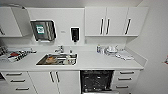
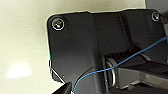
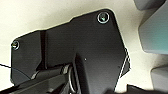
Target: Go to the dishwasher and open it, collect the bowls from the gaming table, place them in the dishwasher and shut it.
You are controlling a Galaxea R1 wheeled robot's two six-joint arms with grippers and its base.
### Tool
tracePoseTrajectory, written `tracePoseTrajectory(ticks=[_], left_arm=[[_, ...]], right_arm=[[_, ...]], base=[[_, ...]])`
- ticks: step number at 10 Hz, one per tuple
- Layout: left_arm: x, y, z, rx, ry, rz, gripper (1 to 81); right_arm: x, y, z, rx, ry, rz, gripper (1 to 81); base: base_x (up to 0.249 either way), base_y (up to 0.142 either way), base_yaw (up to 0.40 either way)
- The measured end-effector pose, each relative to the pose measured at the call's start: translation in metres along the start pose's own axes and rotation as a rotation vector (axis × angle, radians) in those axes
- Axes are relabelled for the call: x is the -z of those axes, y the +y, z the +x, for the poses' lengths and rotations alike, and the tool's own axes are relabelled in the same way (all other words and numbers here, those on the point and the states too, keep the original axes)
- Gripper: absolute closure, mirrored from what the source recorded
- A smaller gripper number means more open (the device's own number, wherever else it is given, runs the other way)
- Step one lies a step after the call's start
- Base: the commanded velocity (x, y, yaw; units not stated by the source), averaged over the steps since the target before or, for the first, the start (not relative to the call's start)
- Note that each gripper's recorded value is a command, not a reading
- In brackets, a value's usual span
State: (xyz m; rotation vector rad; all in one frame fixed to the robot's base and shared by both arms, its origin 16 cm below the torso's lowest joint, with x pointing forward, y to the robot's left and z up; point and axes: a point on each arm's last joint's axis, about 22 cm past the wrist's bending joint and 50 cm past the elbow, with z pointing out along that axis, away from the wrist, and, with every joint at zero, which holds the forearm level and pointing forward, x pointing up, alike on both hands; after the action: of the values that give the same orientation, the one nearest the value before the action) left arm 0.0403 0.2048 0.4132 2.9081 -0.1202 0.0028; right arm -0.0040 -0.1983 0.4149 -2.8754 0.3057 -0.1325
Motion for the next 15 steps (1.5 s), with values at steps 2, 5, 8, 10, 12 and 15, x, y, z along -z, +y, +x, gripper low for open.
tracePoseTrajectory(ticks=[2,5,8,10,12,15], left_arm=[[0.000,0.000,0.007,-0.002,0.010,0.000,1.0],[0.000,0.000,0.007,-0.003,0.010,0.000,1.0],[0.000,0.000,0.007,-0.003,0.009,0.001,1.0],[0.000,0.000,0.007,-0.003,0.009,0.001,1.0],[0.000,-0.001,0.007,-0.003,0.009,0.001,1.0],[0.001,-0.002,0.006,-0.003,0.005,0.003,1.0]], right_arm=[[-0.003,-0.017,0.020,0.007,0.021,0.032,1.0],[-0.004,-0.020,0.018,0.007,0.019,0.040,1.0],[-0.003,-0.019,0.012,0.004,0.010,0.041,1.0],[-0.003,-0.019,0.012,0.005,0.011,0.041,1.0],[-0.003,-0.020,0.012,0.005,0.011,0.041,1.0],[-0.004,-0.023,0.012,0.006,0.012,0.046,1.0]], base=[[0.000,0.000,0.000],[0.000,0.000,0.000],[0.000,0.000,0.000],[0.000,0.000,0.000],[0.000,0.000,0.000],[0.000,0.000,0.000]])
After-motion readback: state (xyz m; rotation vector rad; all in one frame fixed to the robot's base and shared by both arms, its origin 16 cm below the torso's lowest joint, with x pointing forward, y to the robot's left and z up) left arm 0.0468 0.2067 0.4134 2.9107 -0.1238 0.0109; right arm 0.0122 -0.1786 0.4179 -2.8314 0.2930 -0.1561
